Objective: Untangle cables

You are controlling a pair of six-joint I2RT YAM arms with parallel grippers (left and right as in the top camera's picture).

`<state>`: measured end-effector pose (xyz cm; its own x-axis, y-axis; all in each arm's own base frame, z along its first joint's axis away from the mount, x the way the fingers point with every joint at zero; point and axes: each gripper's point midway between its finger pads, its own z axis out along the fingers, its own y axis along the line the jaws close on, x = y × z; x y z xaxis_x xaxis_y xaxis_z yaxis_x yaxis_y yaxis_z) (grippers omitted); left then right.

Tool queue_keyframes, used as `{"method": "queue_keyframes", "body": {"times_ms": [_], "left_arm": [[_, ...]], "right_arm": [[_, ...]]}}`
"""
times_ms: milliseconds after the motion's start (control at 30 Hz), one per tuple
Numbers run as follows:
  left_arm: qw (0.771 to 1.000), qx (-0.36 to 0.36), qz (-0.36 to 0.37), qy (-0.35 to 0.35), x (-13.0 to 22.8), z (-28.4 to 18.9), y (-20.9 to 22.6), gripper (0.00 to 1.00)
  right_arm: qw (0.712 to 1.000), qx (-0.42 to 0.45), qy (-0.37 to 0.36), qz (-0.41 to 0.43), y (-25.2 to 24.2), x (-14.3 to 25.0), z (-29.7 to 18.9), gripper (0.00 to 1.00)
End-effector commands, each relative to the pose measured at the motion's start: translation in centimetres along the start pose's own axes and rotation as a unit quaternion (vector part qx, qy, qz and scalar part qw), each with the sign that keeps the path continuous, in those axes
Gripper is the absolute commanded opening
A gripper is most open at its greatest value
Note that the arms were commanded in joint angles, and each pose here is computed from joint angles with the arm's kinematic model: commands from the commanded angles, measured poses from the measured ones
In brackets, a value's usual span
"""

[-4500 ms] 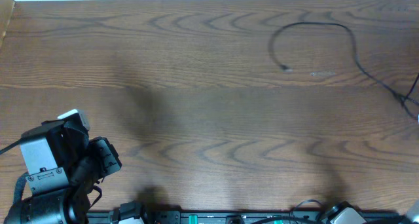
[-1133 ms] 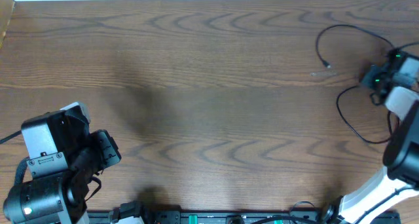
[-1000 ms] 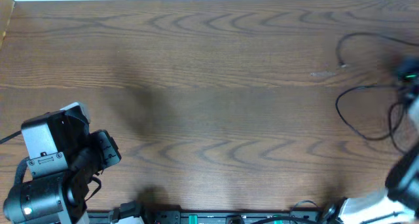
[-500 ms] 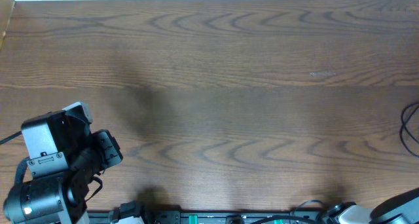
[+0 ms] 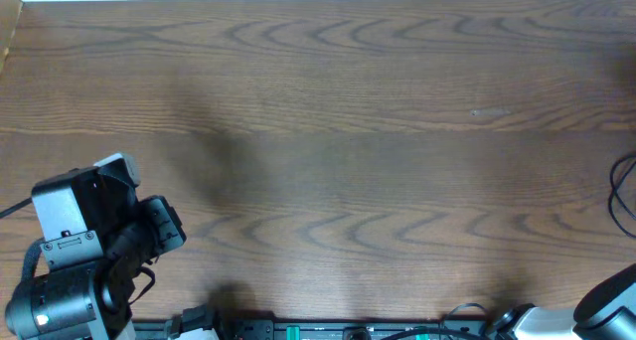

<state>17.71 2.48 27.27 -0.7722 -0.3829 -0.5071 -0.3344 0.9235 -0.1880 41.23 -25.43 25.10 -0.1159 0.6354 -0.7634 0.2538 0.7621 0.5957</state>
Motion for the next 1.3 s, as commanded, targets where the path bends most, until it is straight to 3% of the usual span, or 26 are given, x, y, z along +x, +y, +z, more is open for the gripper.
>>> {"method": "queue_keyframes", "body": {"times_ms": [0, 200, 433, 667, 733, 967, 1267], "left_arm": [[1.0, 0.009, 0.012, -0.007, -0.3, 0.0, -0.3, 0.15], [0.999, 0.017, 0.013, -0.046, -1.0, -0.9, -0.6, 0.13], [0.994, 0.027, 0.019, -0.103, -0.3, -3.5, -0.7, 0.14], [0.985, 0.037, 0.026, -0.166, 0.5, -6.1, -0.8, 0.17], [0.984, 0.037, 0.031, -0.173, 0.7, -6.4, -0.8, 0.24], [0.984, 0.035, 0.04, -0.168, 1.0, -6.4, -0.7, 0.28], [0.984, 0.05, 0.058, -0.162, 1.4, -6.3, -1.3, 0.29]], "right_arm": [[0.984, -0.137, 0.039, -0.107, 8.0, 1.8, -1.2, 0.99], [0.973, -0.169, 0.07, -0.141, 14.0, 3.8, -4.6, 0.99], [0.971, -0.163, 0.092, -0.149, 17.0, 5.0, -11.0, 0.99], [0.958, -0.188, 0.066, -0.205, 20.8, 5.8, -17.9, 0.99], [0.951, -0.217, 0.064, -0.211, 22.3, 6.2, -19.7, 0.99], [0.911, -0.353, 0.071, -0.199, 28.1, 7.5, -26.0, 0.98], [0.866, -0.408, 0.004, -0.288, 32.7, 8.1, -33.7, 0.99]]}}
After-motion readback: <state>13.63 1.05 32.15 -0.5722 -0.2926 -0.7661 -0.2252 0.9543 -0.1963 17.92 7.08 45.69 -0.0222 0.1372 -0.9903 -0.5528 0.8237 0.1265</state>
